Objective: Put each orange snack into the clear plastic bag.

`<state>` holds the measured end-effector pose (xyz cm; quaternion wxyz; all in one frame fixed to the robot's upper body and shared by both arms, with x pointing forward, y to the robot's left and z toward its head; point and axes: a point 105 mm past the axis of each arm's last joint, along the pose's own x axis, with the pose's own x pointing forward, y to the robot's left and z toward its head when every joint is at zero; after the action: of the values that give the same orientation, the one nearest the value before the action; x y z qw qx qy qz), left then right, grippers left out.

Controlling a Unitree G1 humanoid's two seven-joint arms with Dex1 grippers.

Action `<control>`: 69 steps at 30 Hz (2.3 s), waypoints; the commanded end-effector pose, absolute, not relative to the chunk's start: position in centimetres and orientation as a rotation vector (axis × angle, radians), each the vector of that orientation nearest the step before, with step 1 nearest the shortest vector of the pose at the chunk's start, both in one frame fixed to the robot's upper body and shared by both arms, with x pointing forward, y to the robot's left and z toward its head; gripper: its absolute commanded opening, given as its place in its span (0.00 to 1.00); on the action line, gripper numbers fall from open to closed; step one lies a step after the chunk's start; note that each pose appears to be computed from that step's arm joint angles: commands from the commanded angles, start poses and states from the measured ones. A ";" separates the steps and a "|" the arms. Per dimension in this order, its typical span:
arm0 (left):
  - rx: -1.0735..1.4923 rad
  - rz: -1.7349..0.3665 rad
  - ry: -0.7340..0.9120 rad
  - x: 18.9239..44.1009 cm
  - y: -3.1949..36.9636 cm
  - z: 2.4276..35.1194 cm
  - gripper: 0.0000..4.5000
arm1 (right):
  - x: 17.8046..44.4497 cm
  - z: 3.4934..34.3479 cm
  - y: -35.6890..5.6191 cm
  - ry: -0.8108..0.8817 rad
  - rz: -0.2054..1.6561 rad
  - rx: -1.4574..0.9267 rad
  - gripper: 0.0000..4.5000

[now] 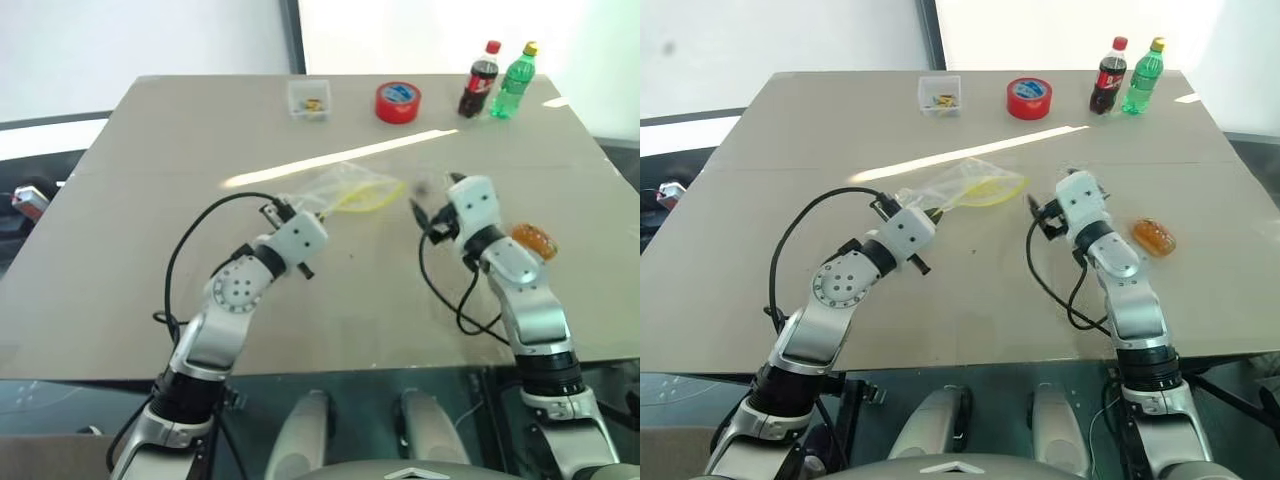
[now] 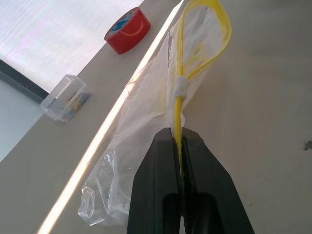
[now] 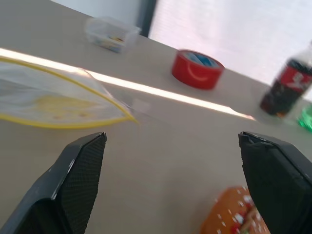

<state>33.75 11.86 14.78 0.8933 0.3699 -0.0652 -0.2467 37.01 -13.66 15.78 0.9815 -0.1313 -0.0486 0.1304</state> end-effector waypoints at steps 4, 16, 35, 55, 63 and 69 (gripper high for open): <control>0.768 -0.514 -0.194 33.9 11.2 16.1 0.00 | 39.2 14.2 -16.8 0.019 -0.005 -0.134 0.99; 0.767 -0.506 -0.193 33.9 11.3 16.2 0.00 | 40.6 13.2 -16.2 0.094 -0.007 -0.028 0.99; 0.764 -0.520 -0.187 33.9 11.1 15.8 0.00 | 40.2 13.1 -16.6 0.099 0.036 -0.057 0.37; 0.757 -0.512 -0.194 34.0 10.9 15.9 0.00 | 33.7 18.1 -6.7 -0.097 0.864 -0.025 0.00; 0.737 -0.551 -0.223 33.2 9.9 16.1 0.00 | 34.8 16.6 -6.1 -0.030 0.846 -0.035 0.00; 0.766 -0.624 -0.281 32.1 9.1 16.3 0.00 | 35.6 16.2 -6.6 0.014 0.807 -0.036 0.00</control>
<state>32.96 9.74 14.77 0.8826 0.3582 -0.0951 -0.2894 35.40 -6.43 14.90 0.9175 -0.0148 0.0257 0.3967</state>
